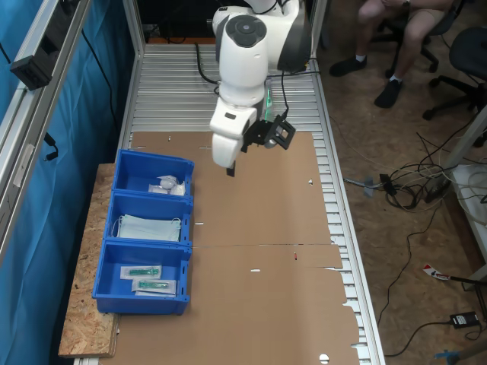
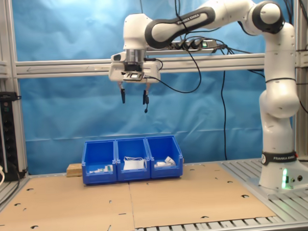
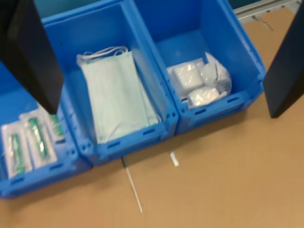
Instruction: Pick and place sorting task of medical equipment.
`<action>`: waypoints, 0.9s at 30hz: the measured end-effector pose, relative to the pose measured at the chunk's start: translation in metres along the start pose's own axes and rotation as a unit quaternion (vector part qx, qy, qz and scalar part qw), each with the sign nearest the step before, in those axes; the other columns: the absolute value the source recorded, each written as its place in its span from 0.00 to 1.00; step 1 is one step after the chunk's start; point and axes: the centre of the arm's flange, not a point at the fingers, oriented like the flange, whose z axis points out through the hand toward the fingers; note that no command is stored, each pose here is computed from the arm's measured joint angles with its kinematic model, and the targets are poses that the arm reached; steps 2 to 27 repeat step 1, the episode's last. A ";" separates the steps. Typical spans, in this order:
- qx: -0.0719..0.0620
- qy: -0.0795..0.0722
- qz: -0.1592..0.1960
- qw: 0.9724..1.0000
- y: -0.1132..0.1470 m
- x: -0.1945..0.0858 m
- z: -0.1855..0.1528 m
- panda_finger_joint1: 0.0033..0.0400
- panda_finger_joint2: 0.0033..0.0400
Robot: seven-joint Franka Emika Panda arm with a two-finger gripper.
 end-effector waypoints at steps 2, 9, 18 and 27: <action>-0.001 0.002 -0.008 1.000 -0.008 0.005 -0.003 1.00 1.00; -0.001 0.002 -0.008 1.000 -0.008 0.005 -0.003 1.00 1.00; -0.001 0.002 -0.008 1.000 -0.008 0.005 -0.003 1.00 1.00; -0.001 0.002 -0.008 1.000 -0.008 0.005 -0.003 1.00 1.00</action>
